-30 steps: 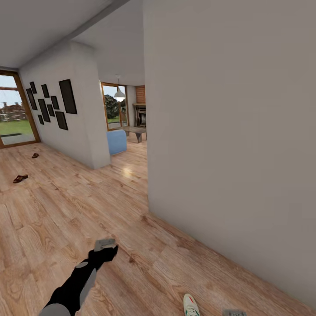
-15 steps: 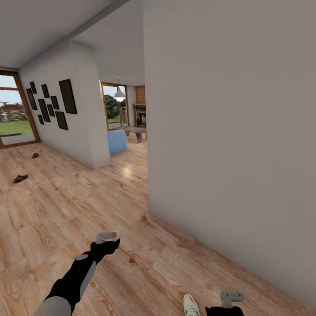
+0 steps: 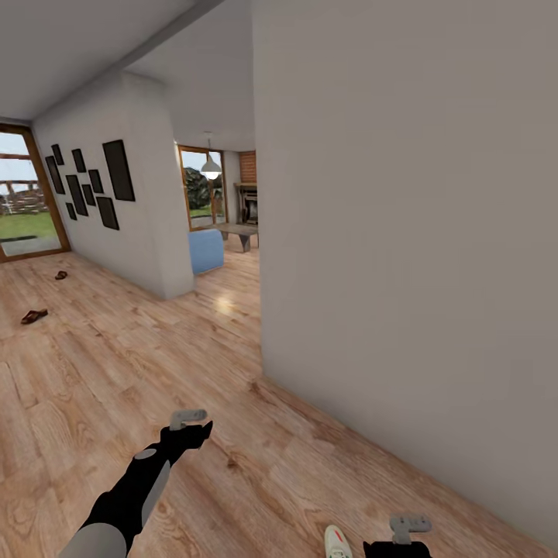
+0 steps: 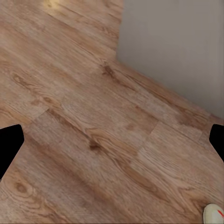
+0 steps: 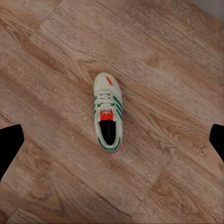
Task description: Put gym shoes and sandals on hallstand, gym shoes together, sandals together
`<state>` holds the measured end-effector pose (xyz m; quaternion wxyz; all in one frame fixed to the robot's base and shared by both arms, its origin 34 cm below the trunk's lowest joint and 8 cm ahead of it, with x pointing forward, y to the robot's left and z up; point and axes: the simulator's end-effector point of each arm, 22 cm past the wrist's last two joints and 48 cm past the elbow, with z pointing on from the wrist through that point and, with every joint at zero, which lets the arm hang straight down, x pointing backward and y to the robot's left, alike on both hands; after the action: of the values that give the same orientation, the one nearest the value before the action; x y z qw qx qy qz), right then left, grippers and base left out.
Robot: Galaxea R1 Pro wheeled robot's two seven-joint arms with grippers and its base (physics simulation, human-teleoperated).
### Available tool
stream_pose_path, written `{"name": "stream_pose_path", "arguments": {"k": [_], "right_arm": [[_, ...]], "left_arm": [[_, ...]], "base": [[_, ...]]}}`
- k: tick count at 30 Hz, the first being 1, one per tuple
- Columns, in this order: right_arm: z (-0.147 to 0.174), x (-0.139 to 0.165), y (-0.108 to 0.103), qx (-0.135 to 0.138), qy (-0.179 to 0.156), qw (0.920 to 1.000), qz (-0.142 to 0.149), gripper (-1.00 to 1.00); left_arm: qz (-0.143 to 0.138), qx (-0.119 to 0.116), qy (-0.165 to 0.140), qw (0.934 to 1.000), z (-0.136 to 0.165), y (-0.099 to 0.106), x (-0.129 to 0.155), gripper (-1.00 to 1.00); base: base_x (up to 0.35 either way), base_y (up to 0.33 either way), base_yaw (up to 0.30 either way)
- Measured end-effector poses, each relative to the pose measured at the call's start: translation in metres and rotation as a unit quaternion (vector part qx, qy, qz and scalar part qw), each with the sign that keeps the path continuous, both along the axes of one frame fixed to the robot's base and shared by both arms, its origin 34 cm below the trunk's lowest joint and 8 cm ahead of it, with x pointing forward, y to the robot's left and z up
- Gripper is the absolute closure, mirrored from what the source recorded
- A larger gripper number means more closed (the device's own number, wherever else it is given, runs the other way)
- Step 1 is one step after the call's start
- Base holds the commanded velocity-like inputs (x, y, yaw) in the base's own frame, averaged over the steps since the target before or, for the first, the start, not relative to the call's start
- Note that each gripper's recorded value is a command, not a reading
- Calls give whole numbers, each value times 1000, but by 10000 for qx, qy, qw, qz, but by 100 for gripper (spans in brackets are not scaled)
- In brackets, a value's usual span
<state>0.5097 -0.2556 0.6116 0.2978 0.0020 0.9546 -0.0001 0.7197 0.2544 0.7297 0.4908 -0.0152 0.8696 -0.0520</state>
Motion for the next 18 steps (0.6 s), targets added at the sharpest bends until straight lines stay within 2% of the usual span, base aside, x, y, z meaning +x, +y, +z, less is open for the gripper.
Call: {"name": "stream_pose_path", "arguments": {"k": [4,12,18], "right_arm": [[0,1,0,-6,-14,10000,-7,-100],[-3,0,0,-15,-33,10000,-10,-100],[-26,-14,1,-44,-71,10000,21,-100]], "left_arm": [[1,-1,-1,10000,0,0,0,-100],[-14,4,4,10000,-1,-1,0,-100],[-20,-1,3,10000,-1,-2,0,-100]], "base": [[149,0,0],[26,0,0],[2,0,0]]}}
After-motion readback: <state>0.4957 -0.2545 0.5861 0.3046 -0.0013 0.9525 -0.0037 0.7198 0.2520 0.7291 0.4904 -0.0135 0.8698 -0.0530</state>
